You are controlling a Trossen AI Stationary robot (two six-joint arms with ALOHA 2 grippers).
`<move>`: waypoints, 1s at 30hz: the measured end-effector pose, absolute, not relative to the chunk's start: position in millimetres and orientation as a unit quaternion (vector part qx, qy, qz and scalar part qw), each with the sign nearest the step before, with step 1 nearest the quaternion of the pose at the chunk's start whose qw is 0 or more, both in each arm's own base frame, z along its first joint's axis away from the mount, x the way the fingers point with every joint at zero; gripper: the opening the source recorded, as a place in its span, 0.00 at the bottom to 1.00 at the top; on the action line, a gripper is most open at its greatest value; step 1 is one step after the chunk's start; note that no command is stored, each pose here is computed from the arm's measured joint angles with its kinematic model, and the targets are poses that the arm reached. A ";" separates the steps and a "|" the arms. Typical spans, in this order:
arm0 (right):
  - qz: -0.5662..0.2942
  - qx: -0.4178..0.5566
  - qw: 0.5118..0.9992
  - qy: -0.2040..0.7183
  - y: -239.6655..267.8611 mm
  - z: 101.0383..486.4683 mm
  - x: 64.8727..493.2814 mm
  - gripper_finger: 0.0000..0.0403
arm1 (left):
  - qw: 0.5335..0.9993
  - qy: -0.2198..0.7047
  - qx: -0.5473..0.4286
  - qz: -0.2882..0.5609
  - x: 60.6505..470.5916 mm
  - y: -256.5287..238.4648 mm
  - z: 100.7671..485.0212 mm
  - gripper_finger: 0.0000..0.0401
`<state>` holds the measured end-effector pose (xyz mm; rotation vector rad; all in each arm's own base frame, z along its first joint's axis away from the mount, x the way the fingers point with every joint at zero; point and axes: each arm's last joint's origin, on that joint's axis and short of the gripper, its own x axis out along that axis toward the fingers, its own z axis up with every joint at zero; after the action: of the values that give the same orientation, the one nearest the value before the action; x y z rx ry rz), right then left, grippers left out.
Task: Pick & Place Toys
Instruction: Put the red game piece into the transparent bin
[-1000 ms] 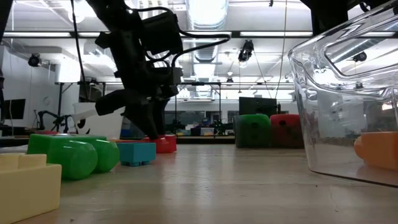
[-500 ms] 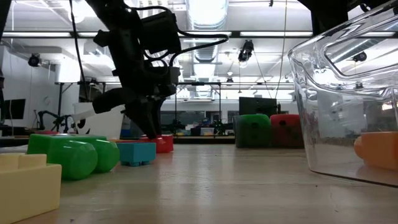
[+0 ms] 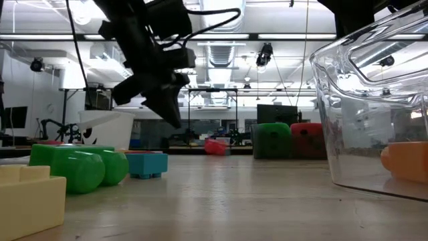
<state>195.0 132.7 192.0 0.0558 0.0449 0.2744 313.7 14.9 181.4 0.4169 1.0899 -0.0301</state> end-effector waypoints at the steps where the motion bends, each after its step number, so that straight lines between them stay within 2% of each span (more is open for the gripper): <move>1: 0.136 0.028 0.990 0.023 132.7 191.9 195.0 0.88 | 0.837 0.511 0.197 -0.013 314.2 15.0 182.3 0.00; 12: 0.132 0.028 0.991 0.022 132.4 192.0 195.1 0.88 | 0.851 0.490 0.190 0.009 317.5 22.8 186.9 0.00; 17: 0.105 0.026 0.994 0.021 130.0 192.0 196.1 0.88 | 0.882 0.436 0.160 0.079 326.3 40.4 195.0 0.00; 21: 0.096 0.028 0.995 0.020 127.6 192.1 197.6 0.88 | 0.910 0.383 0.080 0.134 329.5 72.0 203.9 0.02; 25: 0.084 0.028 0.996 0.020 126.8 192.0 197.8 0.88 | 0.927 0.355 -0.016 0.120 324.5 109.3 211.8 0.16; 30: 0.082 0.029 0.996 0.021 126.7 191.9 197.8 0.88 | 0.933 0.318 -0.078 0.150 319.0 143.6 226.6 0.43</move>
<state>197.8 126.7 191.9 0.0582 0.0411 0.1639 319.0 143.6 226.6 -0.1600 0.6515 0.3071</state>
